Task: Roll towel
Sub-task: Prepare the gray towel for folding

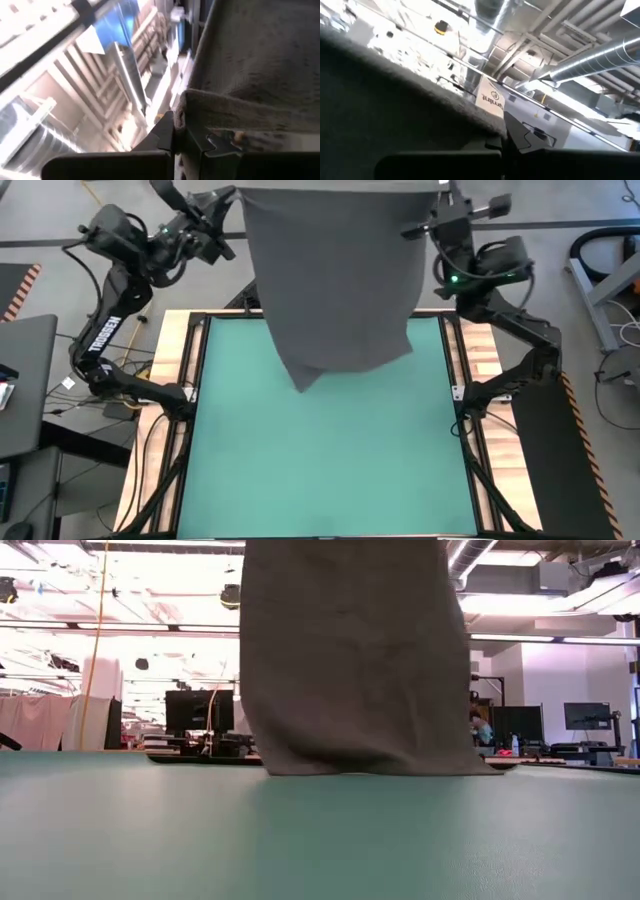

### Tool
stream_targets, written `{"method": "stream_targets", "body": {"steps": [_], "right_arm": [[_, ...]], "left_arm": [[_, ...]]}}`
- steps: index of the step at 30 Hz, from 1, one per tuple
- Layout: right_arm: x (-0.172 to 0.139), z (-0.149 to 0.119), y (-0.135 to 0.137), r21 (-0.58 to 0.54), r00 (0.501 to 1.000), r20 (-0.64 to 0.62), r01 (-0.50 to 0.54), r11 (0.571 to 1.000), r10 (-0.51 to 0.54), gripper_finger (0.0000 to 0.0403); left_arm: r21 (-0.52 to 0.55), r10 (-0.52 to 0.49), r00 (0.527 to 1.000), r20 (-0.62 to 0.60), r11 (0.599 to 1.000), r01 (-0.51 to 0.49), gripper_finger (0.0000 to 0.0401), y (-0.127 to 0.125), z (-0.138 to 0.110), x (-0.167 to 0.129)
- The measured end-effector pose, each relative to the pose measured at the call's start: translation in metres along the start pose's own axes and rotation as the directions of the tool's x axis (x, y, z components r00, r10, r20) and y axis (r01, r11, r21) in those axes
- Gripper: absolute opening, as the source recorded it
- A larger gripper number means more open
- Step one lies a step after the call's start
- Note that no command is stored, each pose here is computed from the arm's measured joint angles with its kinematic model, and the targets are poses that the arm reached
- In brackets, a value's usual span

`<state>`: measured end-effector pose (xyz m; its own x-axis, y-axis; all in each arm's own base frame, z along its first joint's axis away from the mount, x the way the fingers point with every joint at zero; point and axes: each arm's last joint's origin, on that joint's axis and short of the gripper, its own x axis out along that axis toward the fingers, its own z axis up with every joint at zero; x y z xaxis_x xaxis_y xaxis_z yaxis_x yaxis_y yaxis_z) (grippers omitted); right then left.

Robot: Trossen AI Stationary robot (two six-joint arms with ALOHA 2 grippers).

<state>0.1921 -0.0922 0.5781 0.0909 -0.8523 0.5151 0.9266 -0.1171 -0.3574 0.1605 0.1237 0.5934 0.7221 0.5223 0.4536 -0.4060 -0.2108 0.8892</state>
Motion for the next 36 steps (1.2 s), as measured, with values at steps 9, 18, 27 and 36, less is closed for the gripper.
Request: {"method": "stream_targets", "body": {"steps": [9,18,27,36], "right_arm": [[-0.043,0.031,0.004,-0.062,0.97,-0.144,-0.207,0.976,0.196,0.0009],[-0.125,0.045,0.036,-0.078,0.858,-0.247,-0.48,0.874,0.45,0.0009],[-0.218,0.021,0.072,-0.027,0.798,-0.285,-0.56,0.828,0.53,0.0009],[-0.307,0.002,0.069,0.285,0.702,-0.144,-0.646,0.708,0.698,0.0009]], "left_arm": [[-0.263,-0.182,0.964,0.195,0.937,0.23,0.0,0.026,0.023,-0.028],[-0.574,-0.66,0.625,0.416,0.343,0.744,0.0,-0.006,0.052,-0.082],[-0.622,-0.798,0.29,0.528,-0.131,0.772,0.0,-0.038,0.088,-0.107],[-0.58,-0.834,0.151,0.531,-0.228,0.782,0.0,-0.104,0.17,-0.141]]}}
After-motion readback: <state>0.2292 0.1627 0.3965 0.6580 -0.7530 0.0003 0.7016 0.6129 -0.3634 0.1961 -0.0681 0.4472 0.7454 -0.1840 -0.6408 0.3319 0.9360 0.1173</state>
